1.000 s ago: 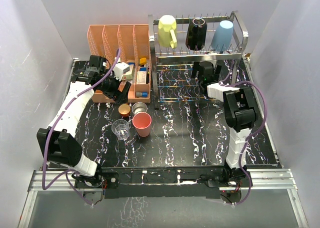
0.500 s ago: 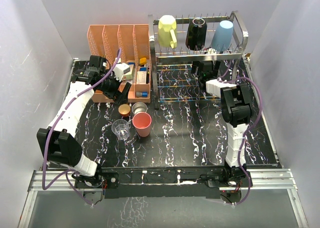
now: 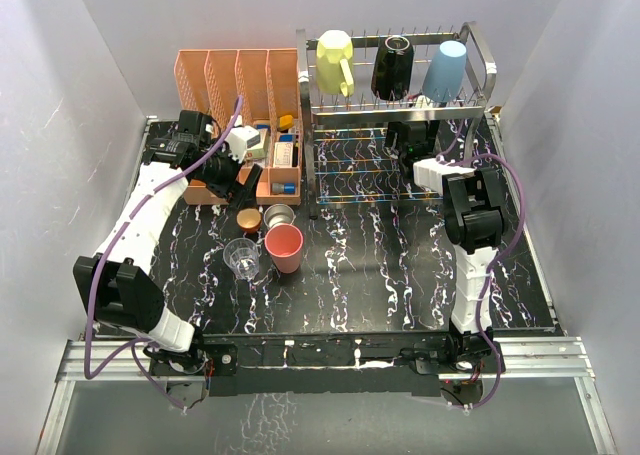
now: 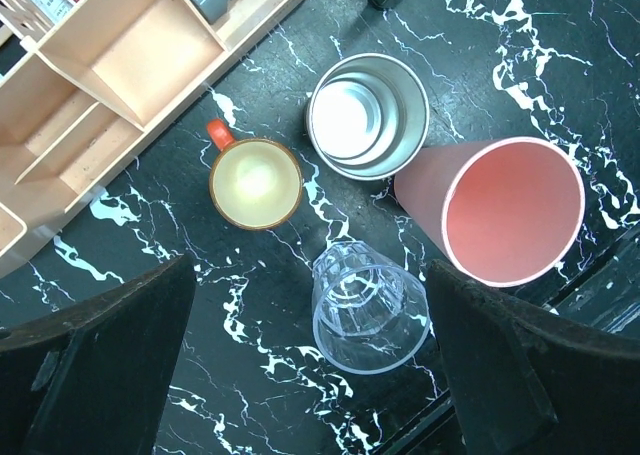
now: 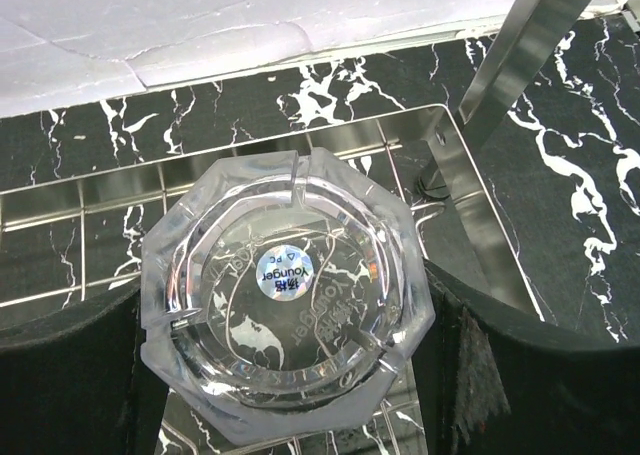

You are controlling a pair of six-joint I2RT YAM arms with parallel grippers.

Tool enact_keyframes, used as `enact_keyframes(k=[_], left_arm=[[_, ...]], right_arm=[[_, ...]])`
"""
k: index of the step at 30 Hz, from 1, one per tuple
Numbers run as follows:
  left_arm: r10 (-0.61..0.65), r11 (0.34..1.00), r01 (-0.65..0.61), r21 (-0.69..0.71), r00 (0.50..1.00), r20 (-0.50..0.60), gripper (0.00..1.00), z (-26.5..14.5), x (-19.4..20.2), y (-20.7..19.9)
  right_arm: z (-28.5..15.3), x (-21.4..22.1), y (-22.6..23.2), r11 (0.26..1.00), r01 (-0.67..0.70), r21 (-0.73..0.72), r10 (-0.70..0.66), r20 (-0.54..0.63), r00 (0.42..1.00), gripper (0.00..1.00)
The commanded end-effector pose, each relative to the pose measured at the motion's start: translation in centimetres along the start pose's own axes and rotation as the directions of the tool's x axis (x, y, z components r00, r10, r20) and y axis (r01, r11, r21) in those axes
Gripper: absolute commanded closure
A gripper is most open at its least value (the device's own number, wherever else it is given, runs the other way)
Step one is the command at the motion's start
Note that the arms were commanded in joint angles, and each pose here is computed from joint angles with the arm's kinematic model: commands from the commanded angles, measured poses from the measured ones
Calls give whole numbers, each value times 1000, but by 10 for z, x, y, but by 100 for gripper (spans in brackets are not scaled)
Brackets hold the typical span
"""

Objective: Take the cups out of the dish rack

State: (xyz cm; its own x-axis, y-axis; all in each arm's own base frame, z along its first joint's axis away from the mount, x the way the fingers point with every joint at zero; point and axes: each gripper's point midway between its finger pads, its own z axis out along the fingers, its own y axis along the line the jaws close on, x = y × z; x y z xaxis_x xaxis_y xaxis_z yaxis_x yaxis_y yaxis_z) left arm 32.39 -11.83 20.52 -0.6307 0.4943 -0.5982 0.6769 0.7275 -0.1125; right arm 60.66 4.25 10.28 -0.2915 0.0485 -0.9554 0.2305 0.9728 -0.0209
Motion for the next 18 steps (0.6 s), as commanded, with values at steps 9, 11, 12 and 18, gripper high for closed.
enact_keyframes(k=[9,11,12,18], left_arm=[[91,991,-99,85,991,93,3,-30,-7,-32],[112,988,-123,94,987,112,3,-34,-7,-37],[119,987,-131,97,986,118,3,-36,-6,-39],[188,974,-204,100,971,149,3,-49,3,-51]], right_arm=[[-55,-61,6,995,-47,-92,61,151,987,59],[-67,-61,6,994,-51,-101,66,155,986,59],[-73,-60,6,993,-53,-106,69,155,985,59],[-113,-49,9,986,-88,-139,108,140,984,59]])
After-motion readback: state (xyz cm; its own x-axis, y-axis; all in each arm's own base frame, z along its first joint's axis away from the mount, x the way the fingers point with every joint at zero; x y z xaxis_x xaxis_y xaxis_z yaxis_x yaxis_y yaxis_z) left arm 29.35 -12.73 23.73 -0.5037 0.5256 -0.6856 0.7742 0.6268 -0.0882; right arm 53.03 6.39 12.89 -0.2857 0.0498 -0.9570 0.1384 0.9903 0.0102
